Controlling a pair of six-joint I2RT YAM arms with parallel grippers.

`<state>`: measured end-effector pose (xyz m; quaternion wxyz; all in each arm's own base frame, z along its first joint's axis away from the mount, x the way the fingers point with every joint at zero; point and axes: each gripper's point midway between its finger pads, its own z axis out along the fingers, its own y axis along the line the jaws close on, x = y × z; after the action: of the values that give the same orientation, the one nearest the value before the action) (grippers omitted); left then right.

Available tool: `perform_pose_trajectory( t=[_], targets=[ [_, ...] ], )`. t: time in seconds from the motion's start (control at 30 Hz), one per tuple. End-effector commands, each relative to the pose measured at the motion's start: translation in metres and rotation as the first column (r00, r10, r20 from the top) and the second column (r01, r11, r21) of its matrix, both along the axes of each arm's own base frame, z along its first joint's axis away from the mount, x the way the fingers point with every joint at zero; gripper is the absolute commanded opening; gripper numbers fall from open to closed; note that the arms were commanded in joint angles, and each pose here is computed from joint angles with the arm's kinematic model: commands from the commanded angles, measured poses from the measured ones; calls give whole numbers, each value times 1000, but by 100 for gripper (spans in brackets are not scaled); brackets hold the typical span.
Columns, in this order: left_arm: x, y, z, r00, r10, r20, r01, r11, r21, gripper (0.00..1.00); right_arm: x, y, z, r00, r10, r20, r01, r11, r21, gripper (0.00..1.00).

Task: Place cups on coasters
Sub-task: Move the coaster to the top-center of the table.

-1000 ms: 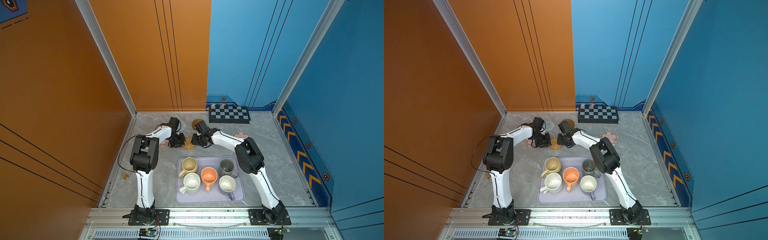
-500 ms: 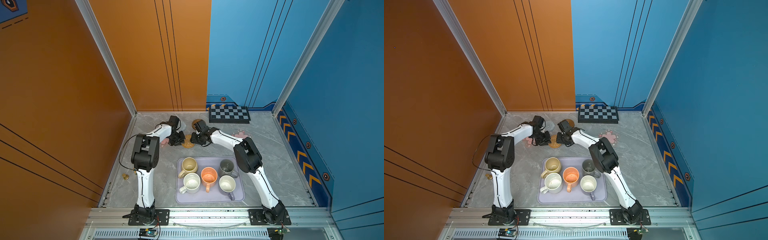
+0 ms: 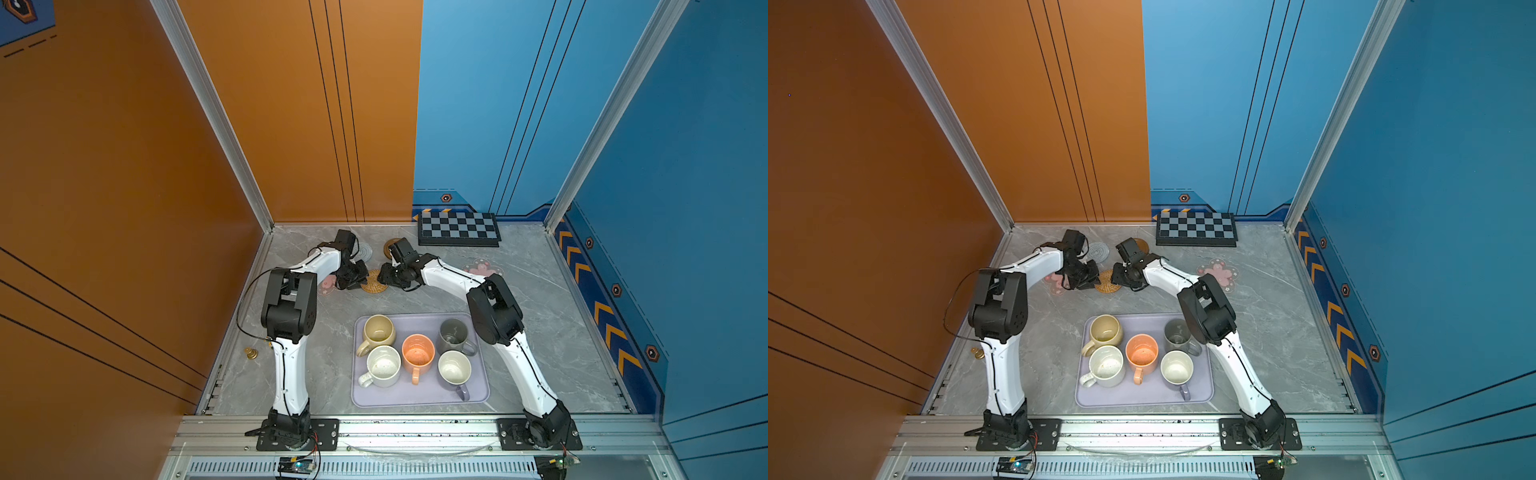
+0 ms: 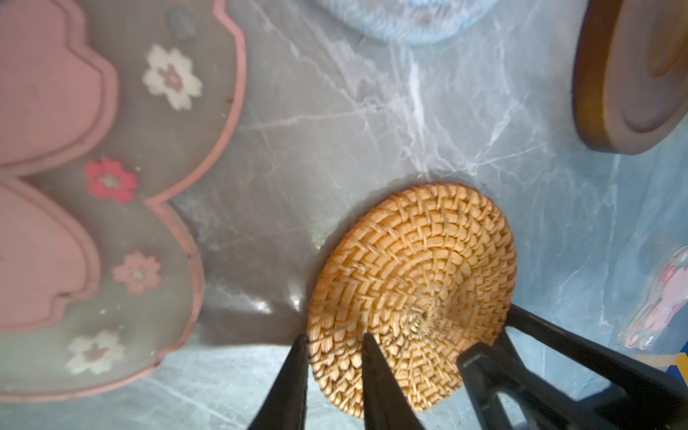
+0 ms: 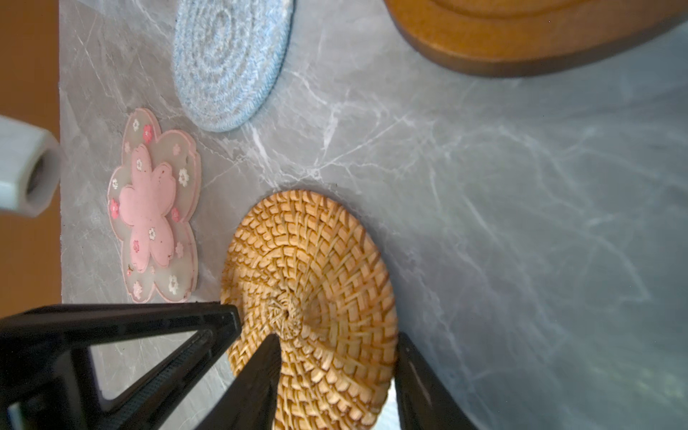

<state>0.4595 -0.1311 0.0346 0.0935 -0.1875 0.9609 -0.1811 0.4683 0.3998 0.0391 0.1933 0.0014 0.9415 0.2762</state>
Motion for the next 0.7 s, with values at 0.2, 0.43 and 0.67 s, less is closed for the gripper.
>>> perform_pose_trajectory(
  t=[0.2, 0.43, 0.67],
  targets=[
    [16, -2, 9, 999, 39, 12, -38, 999, -38, 27, 4, -31, -31, 998, -37, -60, 33, 997, -66, 60],
    [8, 4, 15, 999, 40, 18, -39, 999, -25, 27, 0, -49, -24, 998, -45, -52, 40, 995, -95, 60],
    [-12, 16, 47, 998, -9, 59, 7, 999, 38, 28, -7, -82, 18, 999, -41, 29, 44, 990, -132, 60]
  ],
)
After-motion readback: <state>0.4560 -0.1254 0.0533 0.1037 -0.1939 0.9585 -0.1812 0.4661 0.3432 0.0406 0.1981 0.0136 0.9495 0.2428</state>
